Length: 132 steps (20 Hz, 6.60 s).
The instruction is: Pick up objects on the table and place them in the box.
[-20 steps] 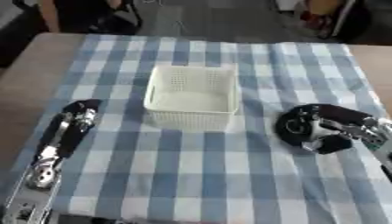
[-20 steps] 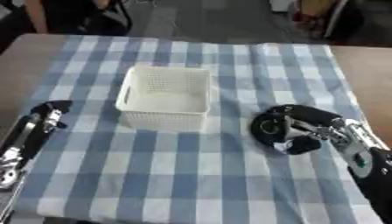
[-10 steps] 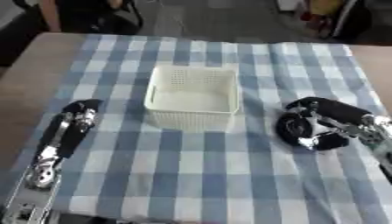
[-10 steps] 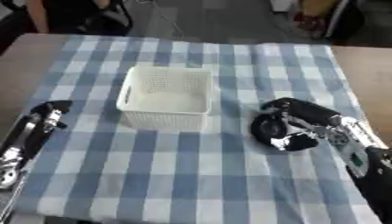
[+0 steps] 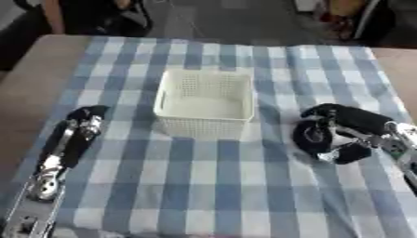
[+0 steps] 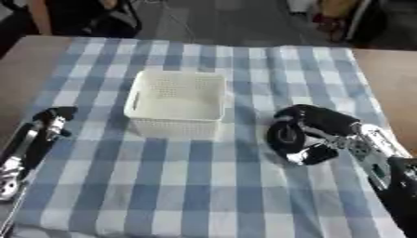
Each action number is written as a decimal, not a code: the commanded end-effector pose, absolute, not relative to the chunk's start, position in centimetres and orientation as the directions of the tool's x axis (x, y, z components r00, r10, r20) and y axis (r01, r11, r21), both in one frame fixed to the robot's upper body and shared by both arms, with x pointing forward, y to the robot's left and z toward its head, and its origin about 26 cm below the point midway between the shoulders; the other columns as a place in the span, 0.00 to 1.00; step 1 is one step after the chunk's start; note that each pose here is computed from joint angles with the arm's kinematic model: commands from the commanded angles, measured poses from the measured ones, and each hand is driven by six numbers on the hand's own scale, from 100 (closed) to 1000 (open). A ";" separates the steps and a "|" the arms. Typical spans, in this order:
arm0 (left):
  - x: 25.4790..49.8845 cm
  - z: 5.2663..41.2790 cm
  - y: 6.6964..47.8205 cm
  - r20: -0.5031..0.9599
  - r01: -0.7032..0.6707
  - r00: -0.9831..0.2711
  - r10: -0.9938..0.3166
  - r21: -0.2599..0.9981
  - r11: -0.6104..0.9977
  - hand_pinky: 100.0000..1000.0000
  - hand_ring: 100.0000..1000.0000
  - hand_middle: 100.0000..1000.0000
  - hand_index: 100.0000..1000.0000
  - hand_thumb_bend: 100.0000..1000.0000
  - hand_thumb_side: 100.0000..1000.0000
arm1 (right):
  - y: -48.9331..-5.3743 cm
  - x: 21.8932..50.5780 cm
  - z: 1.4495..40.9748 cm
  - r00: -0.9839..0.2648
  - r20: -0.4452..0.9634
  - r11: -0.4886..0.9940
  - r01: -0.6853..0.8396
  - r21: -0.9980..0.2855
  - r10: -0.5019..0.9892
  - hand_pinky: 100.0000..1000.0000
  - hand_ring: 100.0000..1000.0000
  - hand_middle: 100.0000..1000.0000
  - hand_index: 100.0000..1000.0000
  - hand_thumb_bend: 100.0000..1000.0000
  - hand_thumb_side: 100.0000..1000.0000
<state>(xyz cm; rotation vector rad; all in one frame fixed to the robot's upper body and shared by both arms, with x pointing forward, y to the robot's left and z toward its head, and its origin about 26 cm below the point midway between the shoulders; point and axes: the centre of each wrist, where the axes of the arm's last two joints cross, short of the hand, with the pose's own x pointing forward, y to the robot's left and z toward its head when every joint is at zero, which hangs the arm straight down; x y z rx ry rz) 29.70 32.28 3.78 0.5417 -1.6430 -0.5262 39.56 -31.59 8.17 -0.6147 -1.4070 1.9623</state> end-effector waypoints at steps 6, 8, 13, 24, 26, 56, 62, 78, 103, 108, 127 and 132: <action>29.8 4.5 32.7 0.756 -0.064 -0.139 -0.640 0.638 0.767 0.59 0.76 0.77 0.80 0.20 1.00 | -32.9 39.8 9.7 -0.683 -0.043 -0.277 -0.237 -0.931 0.729 1.00 0.98 0.93 0.68 0.32 0.63; 29.8 4.5 32.7 0.756 -0.063 -0.140 -0.640 0.638 0.767 0.59 0.76 0.77 0.80 0.20 1.00 | -32.9 39.8 9.7 -0.683 -0.043 -0.281 -0.241 -0.929 0.730 1.00 0.98 0.93 0.68 0.31 0.63; 29.8 4.5 32.7 0.756 -0.062 -0.140 -0.639 0.638 0.768 0.59 0.76 0.77 0.80 0.20 1.00 | -32.8 39.9 9.6 -0.680 -0.045 -0.281 -0.242 -0.929 0.732 1.00 0.98 0.92 0.67 0.26 0.59; 29.9 4.5 32.6 0.757 -0.058 -0.144 -0.638 0.637 0.769 0.59 0.76 0.77 0.80 0.20 1.00 | -32.5 40.7 9.1 -0.681 -0.069 -0.320 -0.249 -0.914 0.729 1.00 0.97 0.92 0.68 0.24 0.56; 29.9 4.5 32.6 0.756 -0.057 -0.145 -0.638 0.637 0.768 0.59 0.76 0.77 0.80 0.20 1.00 | -32.6 40.9 9.1 -0.684 -0.085 -0.340 -0.247 -0.907 0.725 1.00 0.97 0.92 0.68 0.24 0.56; 29.9 4.4 32.5 0.758 -0.056 -0.140 -0.637 0.636 0.770 0.59 0.76 0.77 0.80 0.18 1.00 | -33.5 40.9 10.0 -0.676 -0.173 -0.243 -0.009 -0.970 0.717 0.62 0.52 0.49 0.50 0.00 0.75; 29.9 4.3 32.6 0.759 -0.059 -0.136 -0.636 0.635 0.770 0.59 0.75 0.77 0.80 0.18 1.00 | -34.1 40.6 12.2 -0.636 -0.132 -0.128 0.053 -0.990 0.760 0.62 0.51 0.49 0.48 0.00 0.73; 29.8 4.2 32.6 0.762 -0.059 -0.130 -0.635 0.633 0.772 0.59 0.75 0.77 0.80 0.17 1.00 | -35.3 40.5 19.1 -0.519 -0.044 0.114 0.268 -0.957 0.854 0.61 0.48 0.47 0.48 0.00 0.72; 29.8 3.8 32.1 0.765 -0.029 -0.135 -0.629 0.632 0.775 0.59 0.75 0.77 0.80 0.17 1.00 | -23.1 44.6 22.6 -0.729 -0.082 0.198 0.290 -0.936 0.679 0.62 0.49 0.48 0.49 0.00 0.67; 29.9 3.6 31.8 0.769 -0.018 -0.139 -0.624 0.628 0.778 0.60 0.75 0.77 0.80 0.16 1.00 | -20.9 44.9 22.8 -0.761 -0.089 0.204 0.282 -0.938 0.643 0.62 0.49 0.48 0.49 0.00 0.63; 30.5 3.7 30.4 0.785 0.023 -0.173 -0.594 0.606 0.795 0.60 0.75 0.77 0.80 0.16 1.00 | -14.9 45.7 20.9 -0.821 -0.056 0.252 0.238 -0.938 0.568 0.60 0.47 0.47 0.49 0.00 0.57; 30.7 3.8 30.0 0.789 0.030 -0.185 -0.585 0.600 0.799 0.60 0.75 0.77 0.80 0.15 1.00 | -14.2 45.9 19.2 -0.822 -0.032 0.249 0.209 -0.946 0.568 0.60 0.47 0.46 0.49 0.00 0.60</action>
